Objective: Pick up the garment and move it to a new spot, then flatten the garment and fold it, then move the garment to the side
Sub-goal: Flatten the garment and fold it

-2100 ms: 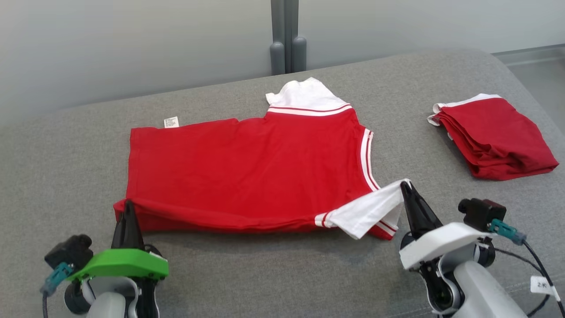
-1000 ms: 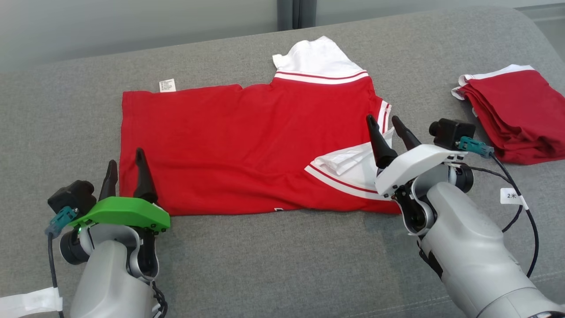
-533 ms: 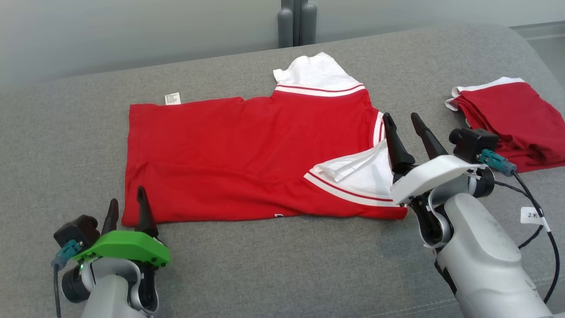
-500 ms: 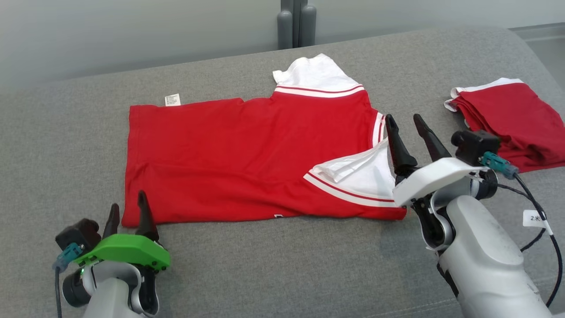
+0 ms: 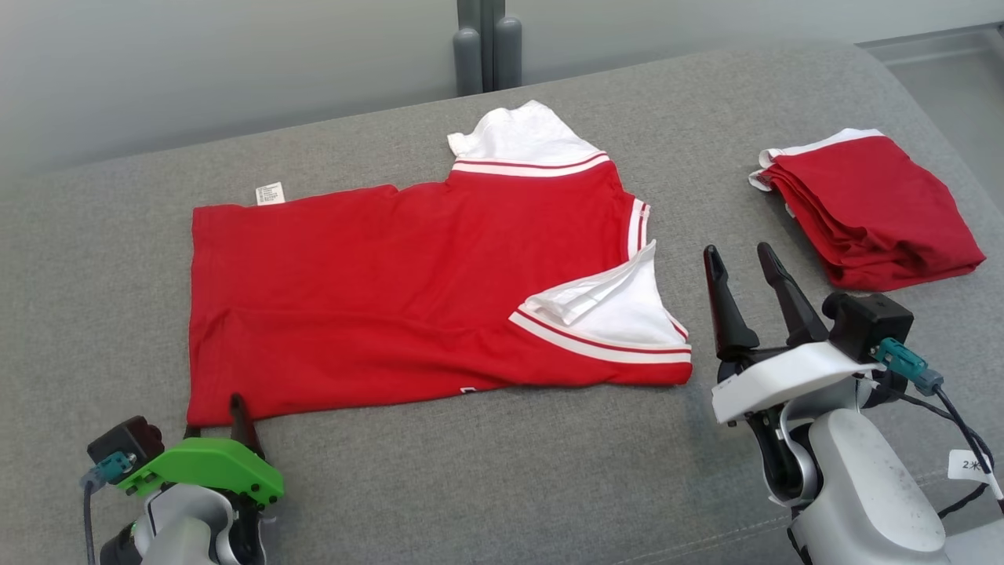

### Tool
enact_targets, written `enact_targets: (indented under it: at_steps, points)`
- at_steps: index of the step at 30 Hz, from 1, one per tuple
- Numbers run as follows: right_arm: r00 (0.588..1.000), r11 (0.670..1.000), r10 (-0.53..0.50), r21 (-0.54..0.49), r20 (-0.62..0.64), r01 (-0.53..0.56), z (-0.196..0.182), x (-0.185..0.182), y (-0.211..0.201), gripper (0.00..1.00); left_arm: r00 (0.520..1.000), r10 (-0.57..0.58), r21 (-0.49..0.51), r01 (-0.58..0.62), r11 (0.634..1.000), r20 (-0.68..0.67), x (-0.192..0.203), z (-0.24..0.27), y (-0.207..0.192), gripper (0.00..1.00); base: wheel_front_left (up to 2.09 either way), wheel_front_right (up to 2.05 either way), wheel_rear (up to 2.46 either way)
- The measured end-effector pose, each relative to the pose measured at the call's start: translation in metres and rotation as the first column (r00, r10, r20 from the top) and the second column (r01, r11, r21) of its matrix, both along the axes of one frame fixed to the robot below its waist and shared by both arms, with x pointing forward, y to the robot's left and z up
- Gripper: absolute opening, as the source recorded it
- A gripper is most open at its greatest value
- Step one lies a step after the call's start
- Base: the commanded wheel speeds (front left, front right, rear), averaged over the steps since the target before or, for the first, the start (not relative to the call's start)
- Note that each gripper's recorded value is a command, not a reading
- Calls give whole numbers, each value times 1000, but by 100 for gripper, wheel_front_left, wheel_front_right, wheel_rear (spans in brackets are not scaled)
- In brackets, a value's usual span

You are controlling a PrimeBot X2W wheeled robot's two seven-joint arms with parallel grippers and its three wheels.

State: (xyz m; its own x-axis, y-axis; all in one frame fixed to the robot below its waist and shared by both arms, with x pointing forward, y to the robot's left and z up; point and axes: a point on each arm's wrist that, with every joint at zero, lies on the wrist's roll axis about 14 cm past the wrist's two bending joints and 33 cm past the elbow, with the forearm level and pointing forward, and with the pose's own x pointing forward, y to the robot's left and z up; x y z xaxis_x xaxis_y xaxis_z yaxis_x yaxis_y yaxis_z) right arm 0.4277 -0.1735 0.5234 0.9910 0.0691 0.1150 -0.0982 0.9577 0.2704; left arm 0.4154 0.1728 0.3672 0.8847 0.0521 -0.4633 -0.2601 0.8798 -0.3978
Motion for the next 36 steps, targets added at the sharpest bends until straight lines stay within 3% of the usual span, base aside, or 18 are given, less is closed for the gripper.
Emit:
enact_targets:
  at_steps: [4,5,7,8,22,36]
  points:
    - [1000,1000,-31,4,-3,31,-3,-9,-10,100,1000,7,-20,-7,1000,-11,9,-3,-3,100,0,0,0]
    - [999,999,-38,4,-6,38,-4,-11,-12,100,1000,5,-18,-5,1000,-14,10,-4,-3,78,0,0,0]
    - [999,999,-48,1,-19,48,-9,-15,-15,100,1000,8,-20,-8,1000,-14,12,-5,-3,22,0,0,0]
    - [998,999,-52,1,-28,52,-12,-17,-16,100,1000,7,-18,-7,1000,-12,13,-5,-4,0,0,0,0]
    - [944,997,-4,66,-330,28,-95,-39,-1,100,1000,24,17,-24,1000,15,1,-4,12,0,0,0,0]
    - [865,992,116,99,-488,-77,-130,-31,37,100,999,36,13,-36,999,21,-13,-2,16,0,0,0,0]
